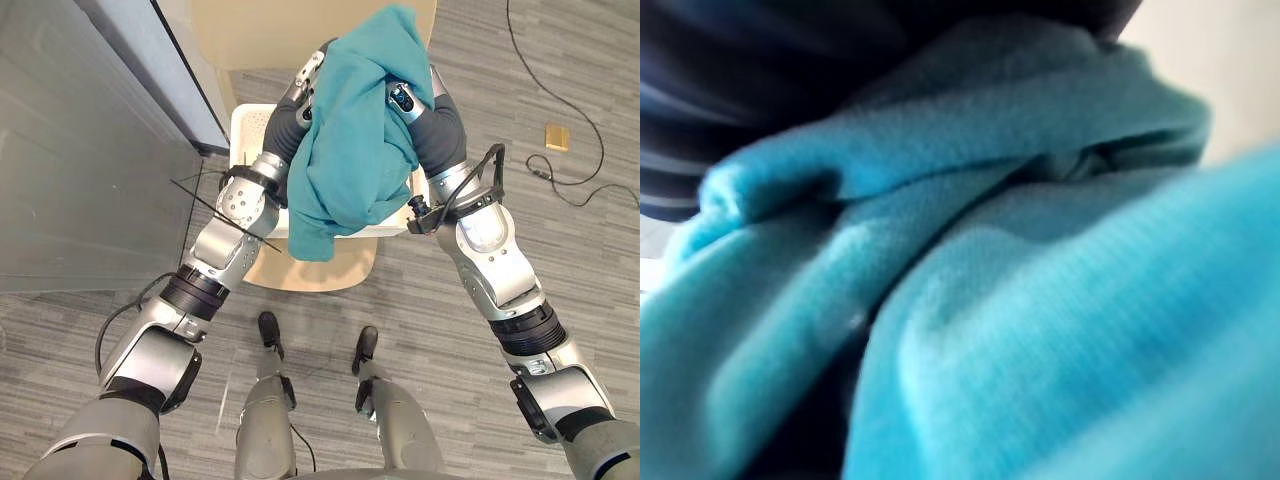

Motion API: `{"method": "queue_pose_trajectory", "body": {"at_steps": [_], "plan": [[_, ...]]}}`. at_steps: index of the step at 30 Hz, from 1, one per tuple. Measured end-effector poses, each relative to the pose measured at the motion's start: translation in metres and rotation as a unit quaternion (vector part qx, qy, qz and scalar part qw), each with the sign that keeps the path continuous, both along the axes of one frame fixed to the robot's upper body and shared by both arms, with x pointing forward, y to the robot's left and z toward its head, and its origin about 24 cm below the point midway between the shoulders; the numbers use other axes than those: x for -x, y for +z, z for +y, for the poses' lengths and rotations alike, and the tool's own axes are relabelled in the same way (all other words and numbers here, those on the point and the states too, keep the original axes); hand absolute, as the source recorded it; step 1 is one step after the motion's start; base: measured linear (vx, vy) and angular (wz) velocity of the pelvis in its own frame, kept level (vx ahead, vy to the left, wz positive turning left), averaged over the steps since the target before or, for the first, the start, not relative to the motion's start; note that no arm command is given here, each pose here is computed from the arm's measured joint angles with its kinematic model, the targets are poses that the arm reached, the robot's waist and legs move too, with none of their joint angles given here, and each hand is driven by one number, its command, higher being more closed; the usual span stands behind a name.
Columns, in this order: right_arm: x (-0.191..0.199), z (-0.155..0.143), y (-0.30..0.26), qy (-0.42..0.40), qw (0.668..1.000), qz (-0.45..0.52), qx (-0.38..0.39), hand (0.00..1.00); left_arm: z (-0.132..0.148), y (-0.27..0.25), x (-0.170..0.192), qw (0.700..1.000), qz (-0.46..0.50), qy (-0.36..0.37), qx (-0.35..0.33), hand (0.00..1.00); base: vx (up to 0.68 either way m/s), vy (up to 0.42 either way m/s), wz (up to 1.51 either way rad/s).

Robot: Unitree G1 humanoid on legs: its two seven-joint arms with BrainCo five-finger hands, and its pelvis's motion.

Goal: Pick up the laundry basket with both hands and put the clothes into the washing machine.

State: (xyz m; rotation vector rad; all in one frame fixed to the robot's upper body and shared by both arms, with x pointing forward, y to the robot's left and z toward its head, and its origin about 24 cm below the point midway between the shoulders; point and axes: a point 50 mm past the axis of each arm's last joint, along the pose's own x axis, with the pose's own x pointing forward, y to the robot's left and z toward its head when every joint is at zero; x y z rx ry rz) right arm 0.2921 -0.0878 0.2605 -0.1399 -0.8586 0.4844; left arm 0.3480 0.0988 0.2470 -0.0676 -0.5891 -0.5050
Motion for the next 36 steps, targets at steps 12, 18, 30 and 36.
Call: {"method": "queue_pose_trajectory", "body": {"at_steps": [12, 18, 30, 36], "plan": [[-0.001, -0.011, -0.016, -0.069, 0.996, 0.022, -0.049, 1.0, -0.019, -0.001, 0.001, 0.999, 0.017, -0.012, 0.034, 0.0, 0.02, -0.004, -0.06], [0.001, -0.041, -0.02, -0.179, 0.982, 0.014, -0.064, 1.0, -0.042, -0.023, -0.001, 0.998, 0.055, -0.018, 0.003, 0.0, 0.0, -0.004, -0.14], [0.016, -0.075, -0.028, -0.27, 0.96, 0.005, -0.073, 1.0, -0.074, -0.059, 0.012, 0.993, 0.101, -0.063, -0.019, 0.0, 0.0, -0.002, -0.01], [0.023, -0.073, -0.031, -0.26, 0.963, 0.003, -0.071, 1.0, -0.083, -0.062, 0.017, 0.991, 0.103, -0.082, -0.026, 0.0, 0.0, 0.0, 0.0]]}}
